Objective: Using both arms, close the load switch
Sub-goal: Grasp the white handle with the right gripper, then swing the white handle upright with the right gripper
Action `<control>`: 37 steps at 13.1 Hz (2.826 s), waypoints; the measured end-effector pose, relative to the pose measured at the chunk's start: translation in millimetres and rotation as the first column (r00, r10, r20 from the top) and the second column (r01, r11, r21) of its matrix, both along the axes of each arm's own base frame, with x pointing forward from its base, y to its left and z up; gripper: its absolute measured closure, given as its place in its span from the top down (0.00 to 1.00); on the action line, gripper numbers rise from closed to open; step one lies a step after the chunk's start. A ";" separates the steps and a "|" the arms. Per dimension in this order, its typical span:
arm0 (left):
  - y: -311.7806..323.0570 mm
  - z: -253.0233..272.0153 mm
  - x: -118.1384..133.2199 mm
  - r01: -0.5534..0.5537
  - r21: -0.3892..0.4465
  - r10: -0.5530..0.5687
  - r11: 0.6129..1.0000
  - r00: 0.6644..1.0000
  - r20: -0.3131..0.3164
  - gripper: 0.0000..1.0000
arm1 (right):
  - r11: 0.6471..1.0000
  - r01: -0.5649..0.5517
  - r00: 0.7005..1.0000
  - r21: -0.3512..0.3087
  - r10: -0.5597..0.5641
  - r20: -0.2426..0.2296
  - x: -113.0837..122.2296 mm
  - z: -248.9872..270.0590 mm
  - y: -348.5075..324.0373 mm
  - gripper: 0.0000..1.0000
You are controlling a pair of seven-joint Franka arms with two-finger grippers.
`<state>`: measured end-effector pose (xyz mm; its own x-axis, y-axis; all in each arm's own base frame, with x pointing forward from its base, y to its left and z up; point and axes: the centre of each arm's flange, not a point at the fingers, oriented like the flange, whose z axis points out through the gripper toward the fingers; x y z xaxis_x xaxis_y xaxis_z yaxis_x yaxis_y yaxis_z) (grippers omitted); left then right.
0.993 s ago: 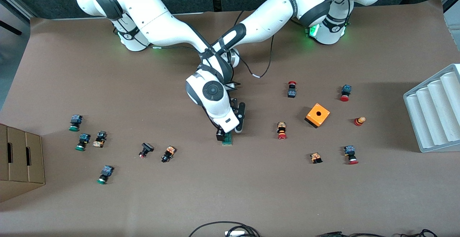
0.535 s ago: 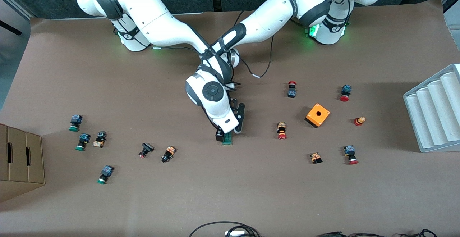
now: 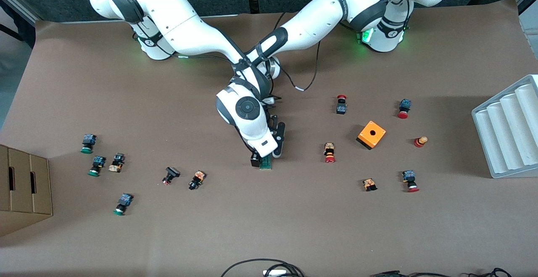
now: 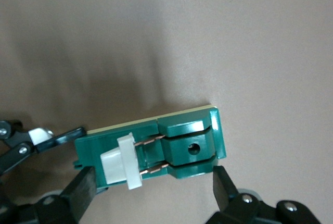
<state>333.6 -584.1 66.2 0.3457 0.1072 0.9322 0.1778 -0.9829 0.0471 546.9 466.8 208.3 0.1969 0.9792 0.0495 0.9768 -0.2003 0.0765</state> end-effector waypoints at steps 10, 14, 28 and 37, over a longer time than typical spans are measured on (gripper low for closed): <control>0.0 0.1 0.0 0.000 0.000 0.000 1.000 1.000 0.000 0.48 | 1.000 0.001 1.000 0.010 -0.001 0.012 0.3 -2.1 1.7 1.00; 0.0 0.1 0.0 0.000 0.000 0.000 1.000 1.000 0.000 0.48 | 1.000 -0.003 1.000 0.018 0.003 0.027 -1.7 -7.4 5.9 1.00; -0.1 0.1 0.2 -0.001 -0.001 0.001 1.000 1.000 0.000 0.48 | 0.999 -0.014 0.999 0.032 0.013 0.047 -4.4 3.0 12.4 0.76; -0.1 0.3 0.5 -0.001 -0.002 0.001 1.000 1.000 0.000 0.48 | 0.999 -0.013 0.999 0.032 0.011 0.048 -3.8 4.8 12.0 0.74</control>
<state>334.1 -584.3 66.6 0.3453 0.1091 0.9321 0.1791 -0.9826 0.0487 543.0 478.8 213.1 0.1816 0.9792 0.0904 0.9746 -0.1915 0.1164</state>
